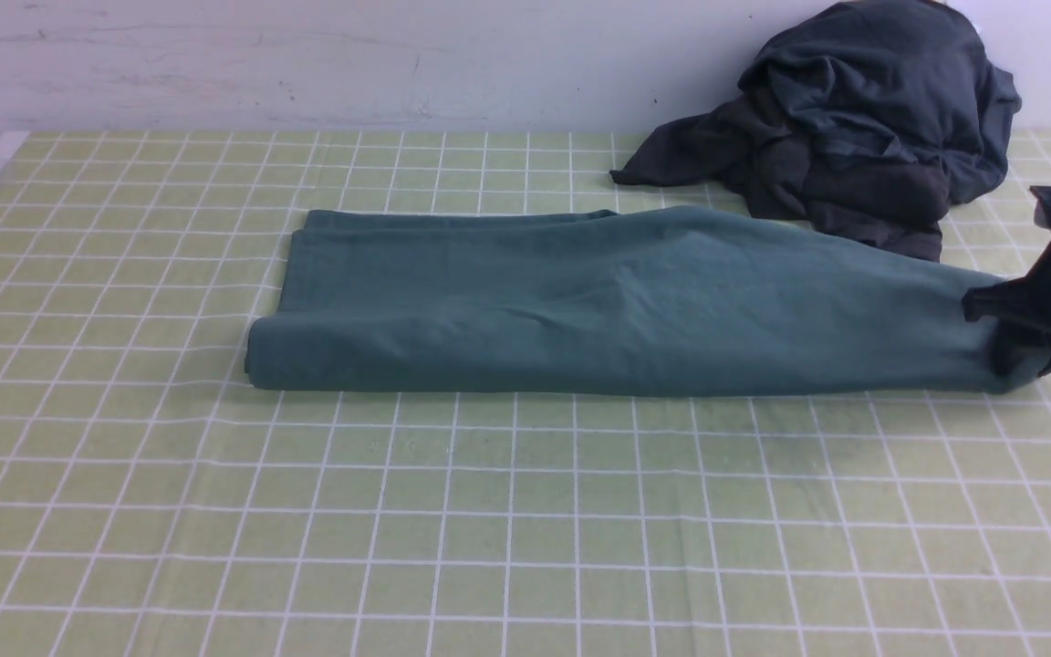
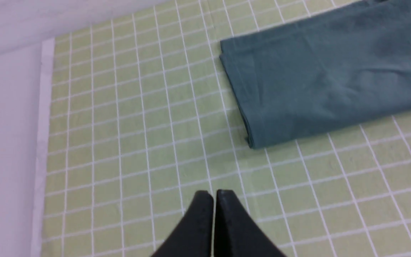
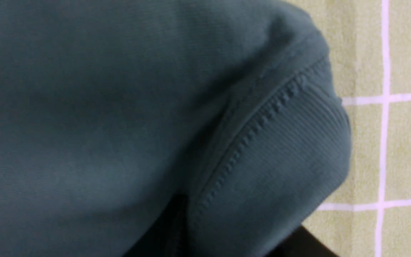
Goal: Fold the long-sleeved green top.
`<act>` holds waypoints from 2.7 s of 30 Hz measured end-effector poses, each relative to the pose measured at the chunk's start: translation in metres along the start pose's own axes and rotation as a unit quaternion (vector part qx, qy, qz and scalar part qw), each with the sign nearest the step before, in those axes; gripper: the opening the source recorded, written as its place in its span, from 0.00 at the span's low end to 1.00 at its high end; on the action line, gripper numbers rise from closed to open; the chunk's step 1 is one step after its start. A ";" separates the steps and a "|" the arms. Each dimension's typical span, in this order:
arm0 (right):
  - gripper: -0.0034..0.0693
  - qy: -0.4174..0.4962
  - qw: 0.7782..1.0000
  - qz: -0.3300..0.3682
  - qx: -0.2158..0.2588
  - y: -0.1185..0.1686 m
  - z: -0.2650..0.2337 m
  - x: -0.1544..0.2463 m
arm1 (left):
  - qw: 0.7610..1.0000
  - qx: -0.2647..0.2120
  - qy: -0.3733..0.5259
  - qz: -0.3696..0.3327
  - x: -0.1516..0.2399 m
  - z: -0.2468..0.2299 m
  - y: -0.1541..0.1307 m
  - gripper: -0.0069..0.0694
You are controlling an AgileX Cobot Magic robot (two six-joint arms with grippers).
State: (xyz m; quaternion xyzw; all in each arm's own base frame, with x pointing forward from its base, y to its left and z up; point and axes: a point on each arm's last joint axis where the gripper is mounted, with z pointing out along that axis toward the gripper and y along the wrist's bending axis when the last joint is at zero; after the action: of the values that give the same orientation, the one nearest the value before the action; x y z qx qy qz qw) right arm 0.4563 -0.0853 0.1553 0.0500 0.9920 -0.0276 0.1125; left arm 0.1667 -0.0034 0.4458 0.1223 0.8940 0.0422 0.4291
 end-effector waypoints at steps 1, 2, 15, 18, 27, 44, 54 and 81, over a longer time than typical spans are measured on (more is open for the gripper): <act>0.23 0.000 1.000 -0.010 0.004 -0.001 -0.002 0.000 | 1.000 0.001 0.003 -0.002 0.008 -0.002 -0.002 0.09; 0.16 -0.001 1.000 -0.024 0.017 -0.003 -0.006 0.000 | 1.000 0.002 0.010 -0.004 0.021 -0.002 -0.005 0.09; 0.08 -0.243 0.965 -0.099 0.016 0.047 -0.190 -0.001 | 0.998 0.005 0.039 -0.050 0.146 0.050 -0.036 0.09; 0.08 -0.312 0.935 -0.161 -0.056 0.120 -0.216 0.005 | 0.998 0.000 0.002 -0.059 0.153 0.062 -0.038 0.09; 0.08 -0.380 0.865 -0.262 -0.196 0.287 -0.198 0.035 | 0.995 0.022 -0.025 -0.098 0.152 0.065 -0.042 0.09; 0.43 -0.297 0.862 -0.329 -0.247 0.422 -0.115 0.041 | 0.994 0.024 -0.018 -0.103 0.157 0.069 -0.044 0.09; 0.20 -0.266 0.871 -0.316 -0.265 0.434 -0.081 0.045 | 0.993 0.026 -0.027 -0.109 0.155 0.069 -0.044 0.09; 0.08 -0.433 0.867 -0.244 -0.027 0.168 -0.401 0.058 | 0.994 0.023 -0.038 -0.101 0.153 0.069 -0.043 0.09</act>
State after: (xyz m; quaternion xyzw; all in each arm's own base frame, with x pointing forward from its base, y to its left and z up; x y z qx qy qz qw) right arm 0.3289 0.1135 0.5252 -0.2134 0.8244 -0.0465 0.5221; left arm 0.1202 -0.0082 0.2792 0.0425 0.8856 -0.0268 0.4618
